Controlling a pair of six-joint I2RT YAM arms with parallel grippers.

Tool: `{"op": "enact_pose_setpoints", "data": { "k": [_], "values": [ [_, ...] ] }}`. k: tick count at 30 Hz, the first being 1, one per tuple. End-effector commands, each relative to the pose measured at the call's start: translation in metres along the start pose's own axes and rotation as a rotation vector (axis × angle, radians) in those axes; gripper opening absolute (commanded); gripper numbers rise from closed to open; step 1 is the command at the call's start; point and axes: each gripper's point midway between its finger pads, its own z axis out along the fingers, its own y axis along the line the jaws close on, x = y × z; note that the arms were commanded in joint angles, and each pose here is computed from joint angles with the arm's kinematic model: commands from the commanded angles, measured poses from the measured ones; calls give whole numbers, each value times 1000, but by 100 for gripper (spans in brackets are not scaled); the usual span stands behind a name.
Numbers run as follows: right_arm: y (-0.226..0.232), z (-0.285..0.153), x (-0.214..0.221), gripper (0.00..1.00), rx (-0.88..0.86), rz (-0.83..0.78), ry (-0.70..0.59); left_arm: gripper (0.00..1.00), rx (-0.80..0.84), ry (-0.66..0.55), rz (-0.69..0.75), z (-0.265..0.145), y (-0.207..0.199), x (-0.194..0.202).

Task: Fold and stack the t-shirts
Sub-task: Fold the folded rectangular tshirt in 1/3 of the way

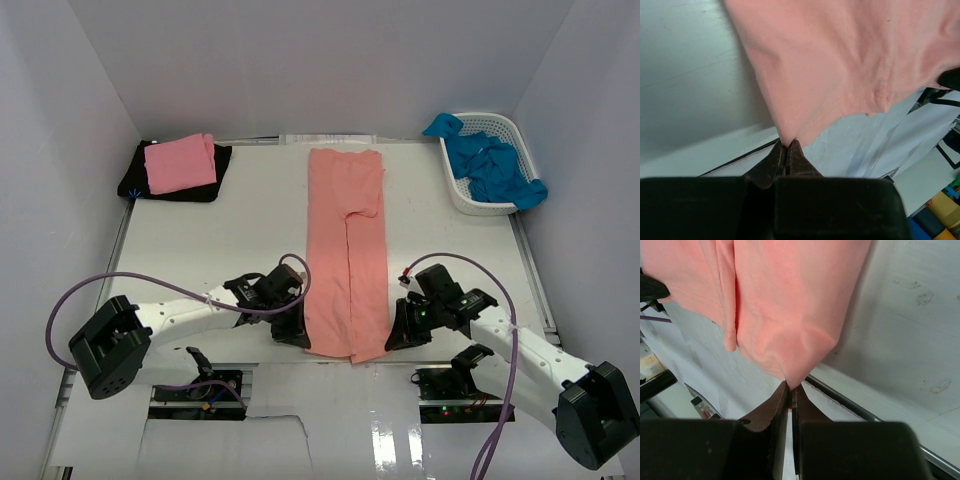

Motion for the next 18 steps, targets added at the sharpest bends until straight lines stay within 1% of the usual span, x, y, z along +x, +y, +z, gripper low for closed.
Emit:
{"op": "enact_pose_setpoints", "data": {
  "k": [1, 5, 18],
  "values": [
    [11, -7, -6, 8, -14, -31, 7, 0, 74, -41, 17, -20, -25, -12],
    [18, -10, -13, 8, -25, -52, -1, 0, 77, -49, 8, -25, -30, -18],
    [41, -27, -50, 8, -60, -97, -75, 0, 113, -128, -33, -44, -27, -54]
  ]
}}
